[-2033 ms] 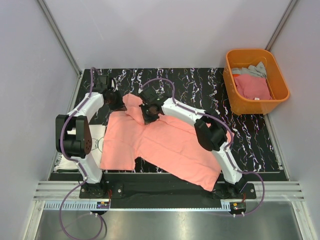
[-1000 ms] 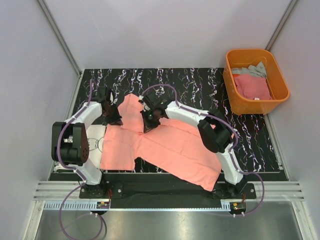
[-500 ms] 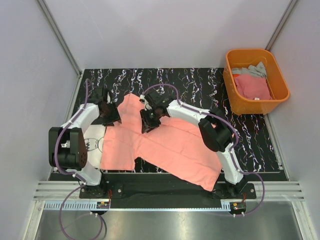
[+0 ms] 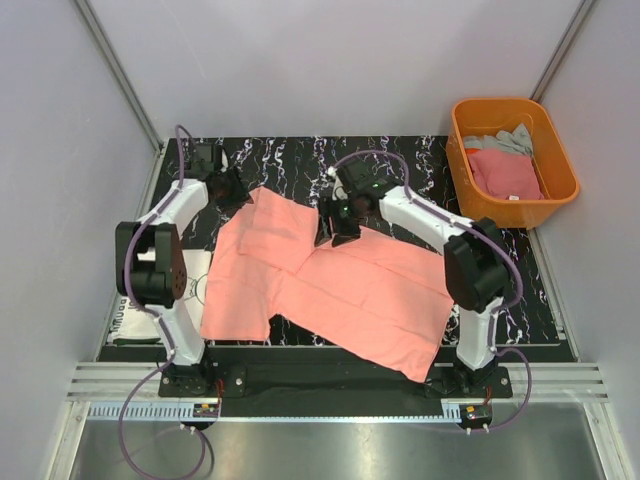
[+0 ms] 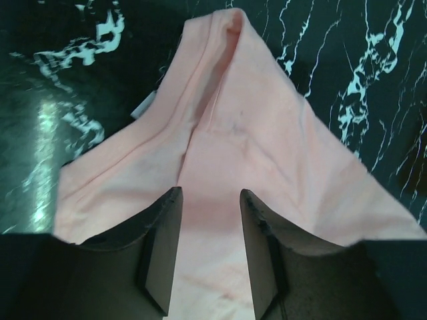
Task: Fold and stack the t-shirts
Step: Fold the tshirt
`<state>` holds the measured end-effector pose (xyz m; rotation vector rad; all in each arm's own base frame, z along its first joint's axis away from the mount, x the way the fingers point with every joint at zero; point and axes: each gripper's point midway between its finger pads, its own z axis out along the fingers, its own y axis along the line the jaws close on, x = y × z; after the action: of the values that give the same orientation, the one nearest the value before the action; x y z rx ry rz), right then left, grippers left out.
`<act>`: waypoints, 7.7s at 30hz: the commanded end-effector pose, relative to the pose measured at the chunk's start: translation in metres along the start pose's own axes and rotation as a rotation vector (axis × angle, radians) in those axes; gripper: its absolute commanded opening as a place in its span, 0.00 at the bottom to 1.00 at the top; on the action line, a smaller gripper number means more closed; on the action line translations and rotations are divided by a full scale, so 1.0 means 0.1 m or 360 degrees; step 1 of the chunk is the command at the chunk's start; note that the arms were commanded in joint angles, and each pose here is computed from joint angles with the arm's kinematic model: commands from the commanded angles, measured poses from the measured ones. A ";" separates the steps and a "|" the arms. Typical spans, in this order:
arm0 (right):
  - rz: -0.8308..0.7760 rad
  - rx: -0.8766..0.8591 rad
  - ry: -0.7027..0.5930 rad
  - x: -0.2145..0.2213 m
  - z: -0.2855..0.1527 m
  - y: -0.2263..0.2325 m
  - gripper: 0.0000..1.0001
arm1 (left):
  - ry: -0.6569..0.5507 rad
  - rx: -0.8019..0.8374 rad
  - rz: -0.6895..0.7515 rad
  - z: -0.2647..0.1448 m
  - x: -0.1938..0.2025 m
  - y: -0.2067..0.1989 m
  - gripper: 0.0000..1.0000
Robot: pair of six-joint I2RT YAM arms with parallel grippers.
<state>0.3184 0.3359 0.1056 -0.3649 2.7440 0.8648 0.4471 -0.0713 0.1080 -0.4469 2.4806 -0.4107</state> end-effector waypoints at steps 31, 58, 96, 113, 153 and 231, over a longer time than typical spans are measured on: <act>0.0463 0.0464 -0.0263 -0.14 -0.67 -1.36 0.62 | 0.0041 0.0337 -0.0418 1.09 -0.55 -0.35 0.52; 0.0913 -0.0488 -0.0294 -0.69 0.71 0.45 0.46 | 0.0121 0.0196 0.0056 -0.10 0.26 0.26 0.64; 0.1015 -0.0417 -0.0204 -0.47 1.22 0.17 0.44 | 0.0213 0.0136 -0.0006 0.34 0.28 0.39 0.45; 0.1038 -0.0417 -0.0204 -0.47 1.20 0.18 0.34 | 0.0255 0.0091 -0.0003 0.43 0.37 0.49 0.56; 0.0982 -0.0502 -0.0122 -0.38 0.98 0.35 0.00 | 0.0194 -0.0085 -0.0036 0.03 0.47 0.62 0.02; 0.0339 0.0873 -0.0463 -1.26 -1.03 -2.19 0.31 | -0.0297 0.0163 -0.0164 0.03 -0.72 -0.58 0.52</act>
<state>0.4927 0.1160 0.0328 0.1165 2.7130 0.0491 0.5326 -0.1093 0.0717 -0.7548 2.3816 -0.5991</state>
